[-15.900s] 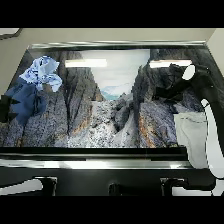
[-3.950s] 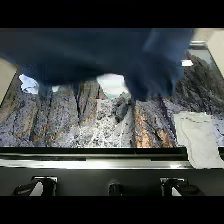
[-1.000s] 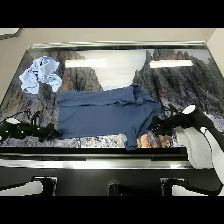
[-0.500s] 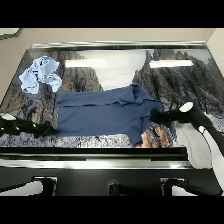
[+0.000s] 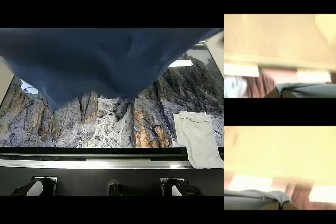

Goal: Fold the shirts.

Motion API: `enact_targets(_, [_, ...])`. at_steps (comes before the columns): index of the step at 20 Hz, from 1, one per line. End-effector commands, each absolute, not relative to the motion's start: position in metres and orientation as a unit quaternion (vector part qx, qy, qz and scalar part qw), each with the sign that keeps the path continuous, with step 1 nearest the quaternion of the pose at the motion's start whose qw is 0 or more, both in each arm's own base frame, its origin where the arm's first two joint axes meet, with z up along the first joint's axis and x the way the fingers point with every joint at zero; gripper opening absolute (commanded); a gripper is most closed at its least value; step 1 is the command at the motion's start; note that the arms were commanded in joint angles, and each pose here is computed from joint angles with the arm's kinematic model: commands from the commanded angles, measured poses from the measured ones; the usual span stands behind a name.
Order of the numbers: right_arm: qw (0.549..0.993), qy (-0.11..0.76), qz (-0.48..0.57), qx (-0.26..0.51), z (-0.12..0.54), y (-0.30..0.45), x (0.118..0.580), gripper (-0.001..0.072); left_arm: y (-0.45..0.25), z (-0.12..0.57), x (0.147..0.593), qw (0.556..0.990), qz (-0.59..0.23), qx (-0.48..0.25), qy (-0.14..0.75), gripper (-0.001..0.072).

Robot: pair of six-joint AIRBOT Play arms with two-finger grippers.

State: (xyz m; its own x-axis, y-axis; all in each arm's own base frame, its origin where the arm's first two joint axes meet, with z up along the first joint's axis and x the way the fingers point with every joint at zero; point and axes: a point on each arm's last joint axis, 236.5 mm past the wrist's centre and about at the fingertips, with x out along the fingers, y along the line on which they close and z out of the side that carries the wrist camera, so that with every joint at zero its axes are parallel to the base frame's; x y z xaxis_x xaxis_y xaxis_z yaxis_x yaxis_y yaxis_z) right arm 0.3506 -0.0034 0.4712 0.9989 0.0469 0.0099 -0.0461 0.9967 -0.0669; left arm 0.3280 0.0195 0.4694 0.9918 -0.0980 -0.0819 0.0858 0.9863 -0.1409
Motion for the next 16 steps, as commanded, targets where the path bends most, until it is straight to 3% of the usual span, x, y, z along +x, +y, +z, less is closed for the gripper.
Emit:
enact_targets(1, [0.988,-0.151,-0.017,-0.036,0.571,-0.007,0.236,0.0042,-0.013,0.580,0.220,0.990,-0.028,-0.052,-0.131,0.0024])
enact_targets(5, [0.985,-0.170,-0.014,-0.013,0.580,-0.004,0.214,0.0042,-0.019,0.588,0.205,0.987,-0.029,-0.047,-0.149,0.0024])
enact_targets(9, [0.995,-0.099,-0.021,0.007,0.547,-0.011,0.241,0.0042,-0.005,0.556,0.241,0.995,-0.021,-0.053,-0.080,0.0024])
enact_targets(13, [0.988,0.155,-0.015,0.020,0.417,-0.018,0.326,0.0043,0.027,0.415,0.340,0.980,-0.040,-0.090,0.172,0.0024])
enact_targets(16, [0.922,0.382,0.024,0.055,0.279,-0.008,0.395,0.0041,0.056,0.271,0.414,0.930,-0.047,-0.119,0.344,0.0024])
